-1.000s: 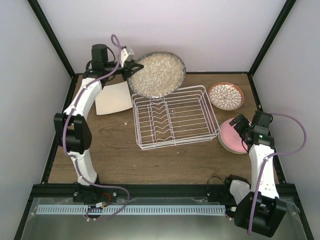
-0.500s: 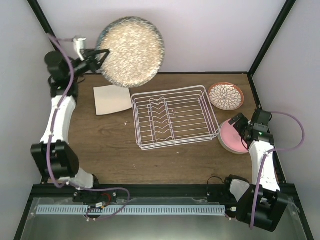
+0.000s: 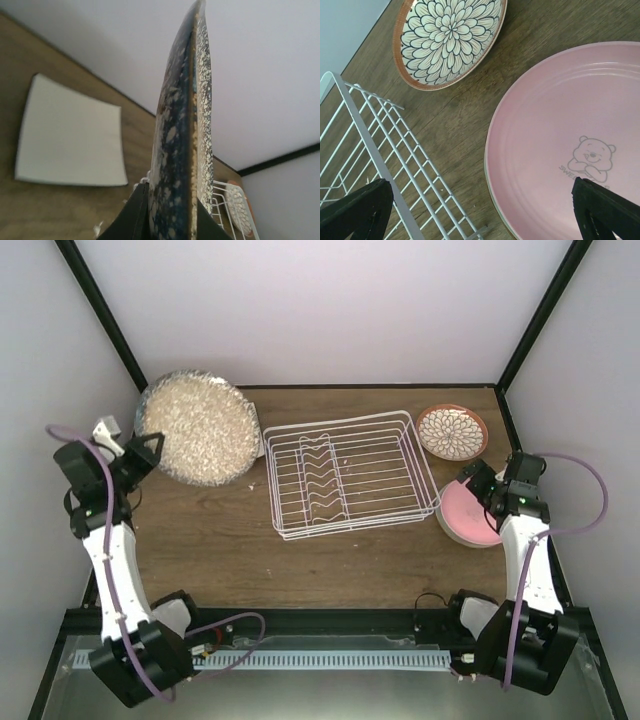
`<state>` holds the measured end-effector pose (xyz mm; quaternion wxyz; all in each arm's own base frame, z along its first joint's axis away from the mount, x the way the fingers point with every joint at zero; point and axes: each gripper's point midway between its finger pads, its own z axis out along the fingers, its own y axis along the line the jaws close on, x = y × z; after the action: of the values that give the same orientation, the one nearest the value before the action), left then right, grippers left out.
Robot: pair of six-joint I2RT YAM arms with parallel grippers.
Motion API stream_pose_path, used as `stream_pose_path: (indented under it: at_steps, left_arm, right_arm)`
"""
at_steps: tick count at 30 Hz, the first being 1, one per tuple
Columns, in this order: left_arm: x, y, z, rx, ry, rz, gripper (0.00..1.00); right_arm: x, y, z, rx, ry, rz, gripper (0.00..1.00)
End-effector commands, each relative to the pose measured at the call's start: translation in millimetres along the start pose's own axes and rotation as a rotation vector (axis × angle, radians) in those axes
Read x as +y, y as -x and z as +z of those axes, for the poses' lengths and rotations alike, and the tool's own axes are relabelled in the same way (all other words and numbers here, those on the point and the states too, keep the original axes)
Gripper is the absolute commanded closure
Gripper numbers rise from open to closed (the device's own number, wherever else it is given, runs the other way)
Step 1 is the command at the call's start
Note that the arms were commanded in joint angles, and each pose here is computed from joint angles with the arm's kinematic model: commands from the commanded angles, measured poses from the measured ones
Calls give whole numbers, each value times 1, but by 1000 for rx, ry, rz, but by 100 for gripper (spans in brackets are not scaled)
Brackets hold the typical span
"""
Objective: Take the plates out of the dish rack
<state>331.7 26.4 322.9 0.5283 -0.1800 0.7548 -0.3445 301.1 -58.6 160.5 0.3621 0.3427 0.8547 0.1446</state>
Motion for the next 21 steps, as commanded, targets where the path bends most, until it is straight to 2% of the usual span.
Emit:
stream_pose_path:
  at_steps: [1, 4, 13, 21]
  left_arm:
    - [-9, 1, -38, -63, 51, -45, 96]
    - [11, -30, -45, 18, 138, -124, 96]
    - [42, -97, -60, 211, 258, -219, 96]
    - [65, -126, -68, 252, 335, -250, 96]
  right_arm:
    - [17, 21, -10, -45, 45, -50, 0]
    - [17, 27, -15, -62, 22, -78, 0]
    - [26, 30, -21, -44, 38, -67, 0]
    - [29, 29, -21, -39, 38, -82, 0]
